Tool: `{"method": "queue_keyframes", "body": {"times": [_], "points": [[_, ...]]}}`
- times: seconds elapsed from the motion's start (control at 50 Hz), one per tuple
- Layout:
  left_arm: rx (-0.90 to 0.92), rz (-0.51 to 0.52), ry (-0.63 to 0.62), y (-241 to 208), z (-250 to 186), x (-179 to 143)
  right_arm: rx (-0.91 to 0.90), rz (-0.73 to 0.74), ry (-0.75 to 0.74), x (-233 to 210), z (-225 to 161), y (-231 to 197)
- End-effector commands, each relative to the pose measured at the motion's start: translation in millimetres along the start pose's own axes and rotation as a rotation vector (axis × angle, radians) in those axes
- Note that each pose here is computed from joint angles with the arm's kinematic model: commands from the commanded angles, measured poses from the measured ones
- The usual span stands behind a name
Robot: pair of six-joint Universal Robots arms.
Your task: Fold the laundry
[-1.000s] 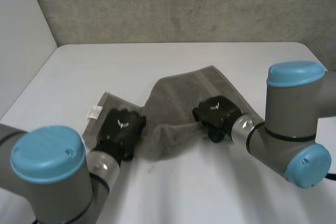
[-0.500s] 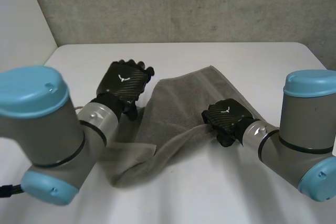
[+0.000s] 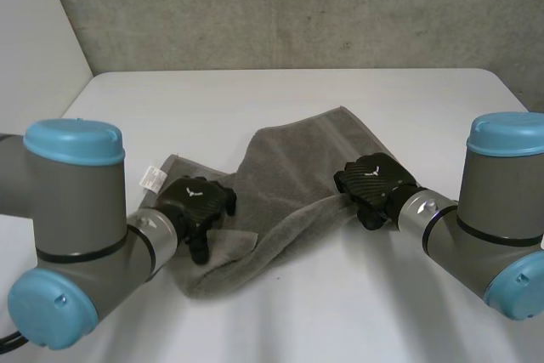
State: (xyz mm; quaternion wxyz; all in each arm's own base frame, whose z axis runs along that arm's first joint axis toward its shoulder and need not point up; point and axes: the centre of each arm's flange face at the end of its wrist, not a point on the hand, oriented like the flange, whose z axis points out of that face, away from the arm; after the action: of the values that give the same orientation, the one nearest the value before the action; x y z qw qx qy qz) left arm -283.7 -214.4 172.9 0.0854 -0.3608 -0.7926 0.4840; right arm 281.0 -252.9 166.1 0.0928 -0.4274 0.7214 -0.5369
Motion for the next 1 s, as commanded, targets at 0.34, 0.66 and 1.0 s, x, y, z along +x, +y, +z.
{"method": "queue_keyframes", "body": {"times": [0.34, 0.66, 1.0], "points": [[-0.032, 0.038, 0.09, 25.8, 11.5, 32.0, 0.009, -0.004, -0.001, -0.5, 0.9, -2.7], [0.64, 0.082, -0.252, -148.9, 21.5, -31.8, 0.379, -0.185, 0.228, 55.5, 33.8, -97.0], [0.643, -0.095, -0.365, -109.7, 18.0, -60.1, 0.457, -0.211, 0.288, 58.8, 33.0, -101.3]]}}
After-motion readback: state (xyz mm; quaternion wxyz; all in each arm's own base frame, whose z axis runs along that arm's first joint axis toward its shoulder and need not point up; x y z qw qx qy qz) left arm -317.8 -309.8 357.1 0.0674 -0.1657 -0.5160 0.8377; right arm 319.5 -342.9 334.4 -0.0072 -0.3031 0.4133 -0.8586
